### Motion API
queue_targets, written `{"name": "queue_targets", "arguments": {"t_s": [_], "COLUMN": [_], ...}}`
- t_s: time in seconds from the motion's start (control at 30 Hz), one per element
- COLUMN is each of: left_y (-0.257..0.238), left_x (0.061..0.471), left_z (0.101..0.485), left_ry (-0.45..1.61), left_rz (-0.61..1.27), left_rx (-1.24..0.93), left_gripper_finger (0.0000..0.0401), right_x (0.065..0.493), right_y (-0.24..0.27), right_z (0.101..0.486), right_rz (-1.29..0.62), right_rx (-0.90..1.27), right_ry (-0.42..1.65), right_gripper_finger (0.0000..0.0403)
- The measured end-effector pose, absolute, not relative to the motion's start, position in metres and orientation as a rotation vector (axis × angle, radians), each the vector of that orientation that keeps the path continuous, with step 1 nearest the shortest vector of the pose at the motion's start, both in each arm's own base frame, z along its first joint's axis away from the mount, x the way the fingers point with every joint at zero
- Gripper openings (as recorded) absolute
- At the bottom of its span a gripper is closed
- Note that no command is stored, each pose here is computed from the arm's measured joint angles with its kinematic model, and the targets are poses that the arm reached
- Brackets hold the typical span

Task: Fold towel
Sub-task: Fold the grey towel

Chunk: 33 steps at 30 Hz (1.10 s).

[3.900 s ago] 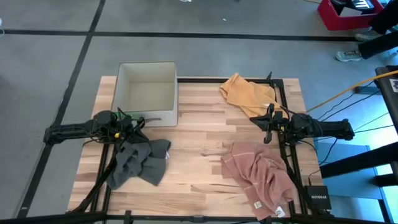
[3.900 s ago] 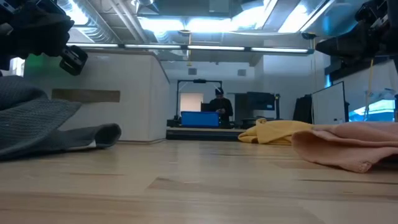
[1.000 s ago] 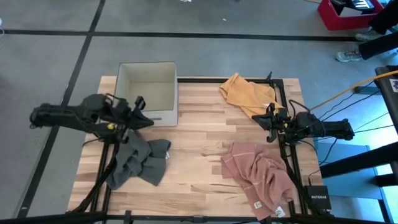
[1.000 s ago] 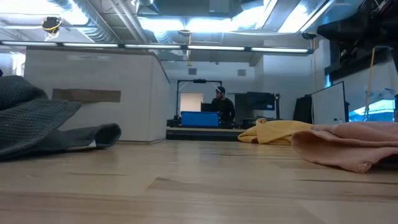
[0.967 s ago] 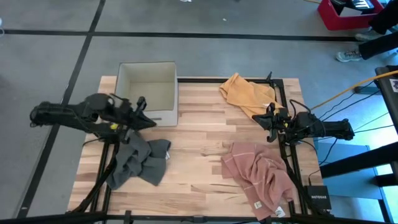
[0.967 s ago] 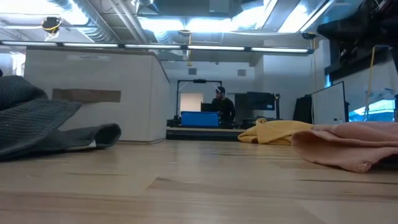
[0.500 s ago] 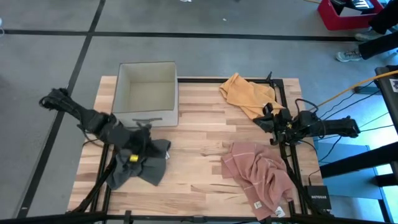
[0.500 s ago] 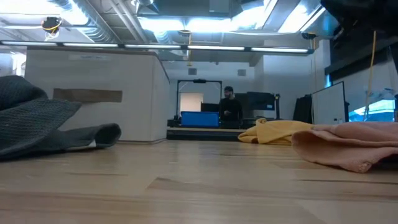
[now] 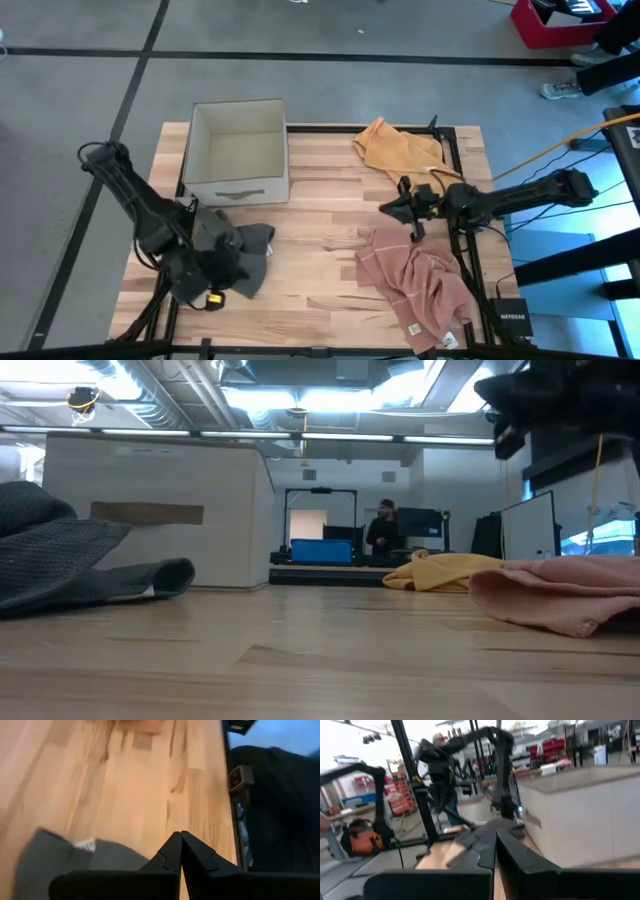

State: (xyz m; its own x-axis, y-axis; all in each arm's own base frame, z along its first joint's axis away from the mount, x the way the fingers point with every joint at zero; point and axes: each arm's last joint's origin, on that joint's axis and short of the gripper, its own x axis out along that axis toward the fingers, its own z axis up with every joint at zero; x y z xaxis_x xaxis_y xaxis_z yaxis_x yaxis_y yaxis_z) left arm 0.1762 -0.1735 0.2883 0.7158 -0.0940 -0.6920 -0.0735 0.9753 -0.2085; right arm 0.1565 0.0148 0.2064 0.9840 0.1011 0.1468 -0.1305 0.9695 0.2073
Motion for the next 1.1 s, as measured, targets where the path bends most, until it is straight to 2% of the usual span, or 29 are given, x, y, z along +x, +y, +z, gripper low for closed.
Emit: {"name": "queue_targets", "arguments": {"t_s": [0.23,0.4,0.57,0.67,0.9,1.1], "left_y": [-0.162,-0.143,-0.137,-0.135,-0.127,-0.126], "left_x": [0.196,0.206,0.221,0.228,0.244,0.256], "left_z": [0.261,0.249,0.237,0.226,0.204,0.186], "left_ry": [0.895,1.016,1.11,1.155,1.257,1.371], "left_rz": [0.183,0.295,0.26,0.266,0.256,0.144], "left_rx": [-0.204,-0.243,-0.216,-0.16,-0.071,-0.116], "left_gripper_finger": [0.0013,0.0079,0.0153,0.0177,0.0175,0.0158], "right_x": [0.164,0.167,0.168,0.169,0.171,0.173], "right_y": [0.015,0.016,0.016,0.016,0.016,0.017], "right_z": [0.196,0.192,0.189,0.187,0.181,0.178], "right_rz": [0.109,0.107,0.107,0.109,0.106,0.103], "right_rx": [0.216,0.218,0.222,0.234,0.242,0.266], "right_ry": [-0.063,-0.035,-0.011,0.005,0.052,0.071], "right_gripper_finger": [0.0017,0.0017,0.0017,0.0017,0.0017,0.0017]}}
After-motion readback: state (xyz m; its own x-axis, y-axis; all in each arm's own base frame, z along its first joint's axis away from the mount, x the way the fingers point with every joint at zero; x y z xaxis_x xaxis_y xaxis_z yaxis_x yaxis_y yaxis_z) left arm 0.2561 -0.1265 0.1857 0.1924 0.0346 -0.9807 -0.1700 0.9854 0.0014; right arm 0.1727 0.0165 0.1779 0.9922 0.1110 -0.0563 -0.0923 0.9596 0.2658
